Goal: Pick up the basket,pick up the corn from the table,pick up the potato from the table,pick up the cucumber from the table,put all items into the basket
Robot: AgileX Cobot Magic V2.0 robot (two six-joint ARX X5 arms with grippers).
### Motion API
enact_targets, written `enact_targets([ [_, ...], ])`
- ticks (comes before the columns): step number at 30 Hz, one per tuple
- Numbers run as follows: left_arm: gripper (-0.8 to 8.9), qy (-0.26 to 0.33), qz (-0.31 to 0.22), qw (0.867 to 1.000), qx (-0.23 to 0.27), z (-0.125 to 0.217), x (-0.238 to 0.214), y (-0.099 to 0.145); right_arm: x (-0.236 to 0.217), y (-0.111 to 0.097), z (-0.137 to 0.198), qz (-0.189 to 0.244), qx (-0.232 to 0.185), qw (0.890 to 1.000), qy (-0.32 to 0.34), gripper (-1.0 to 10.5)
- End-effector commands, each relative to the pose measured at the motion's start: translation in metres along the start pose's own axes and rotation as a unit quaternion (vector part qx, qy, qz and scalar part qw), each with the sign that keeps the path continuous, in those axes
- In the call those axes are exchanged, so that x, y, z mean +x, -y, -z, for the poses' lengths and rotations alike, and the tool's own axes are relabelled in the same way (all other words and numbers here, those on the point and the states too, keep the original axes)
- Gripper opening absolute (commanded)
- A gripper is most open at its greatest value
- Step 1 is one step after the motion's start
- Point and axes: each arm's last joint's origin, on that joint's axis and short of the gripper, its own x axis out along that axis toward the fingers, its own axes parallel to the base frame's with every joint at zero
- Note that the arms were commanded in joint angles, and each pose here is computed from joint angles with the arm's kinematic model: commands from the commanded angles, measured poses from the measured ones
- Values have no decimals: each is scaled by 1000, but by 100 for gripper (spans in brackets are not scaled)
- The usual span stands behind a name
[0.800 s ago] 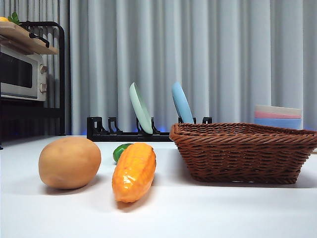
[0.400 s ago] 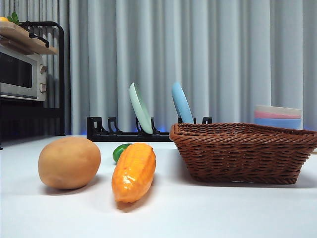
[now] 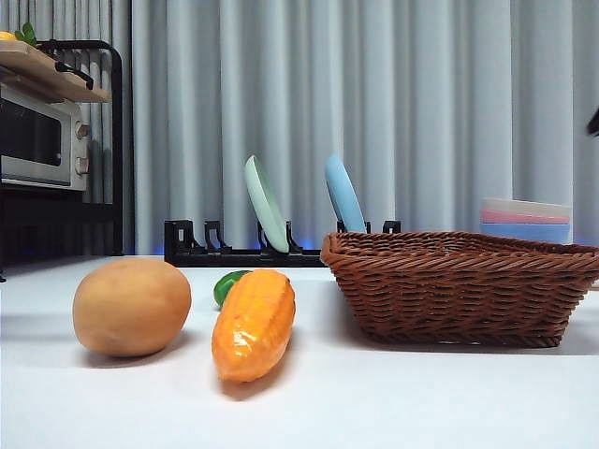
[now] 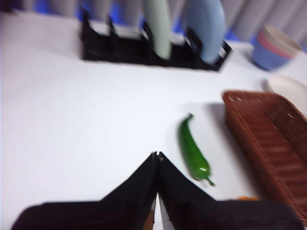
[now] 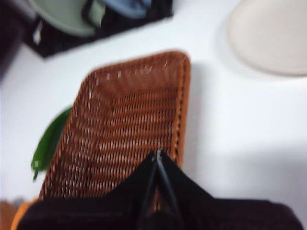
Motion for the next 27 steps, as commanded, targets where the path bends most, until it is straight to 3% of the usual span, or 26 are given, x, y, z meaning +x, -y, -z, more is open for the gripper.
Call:
enact_targets([
  [1,-4,-47,36,998,3,-12,21,-2,17,2,-16,-13,-40,998,-55,1],
  [4,28,-80,62,995,-8,-25,38,-3,34,6,-27,-10,-39,994,-99,50],
  [7,268,-100,70,992,-15,-35,52,-4,49,11,-32,-7,-33,992,-125,273],
  [9,350,-109,74,991,-15,-40,59,-3,58,14,-32,-6,-30,990,-138,335],
  [16,346,-119,94,988,-3,-51,75,9,92,22,-24,-7,-27,982,-187,334],
  [21,346,-135,107,985,3,-53,90,17,129,23,-15,-17,-29,974,-224,303],
  [24,379,-147,103,984,3,-50,98,18,141,25,-9,-17,-27,971,-238,21],
  [27,411,-155,103,983,5,-46,104,20,138,24,-13,-13,-11,973,-230,-12],
])
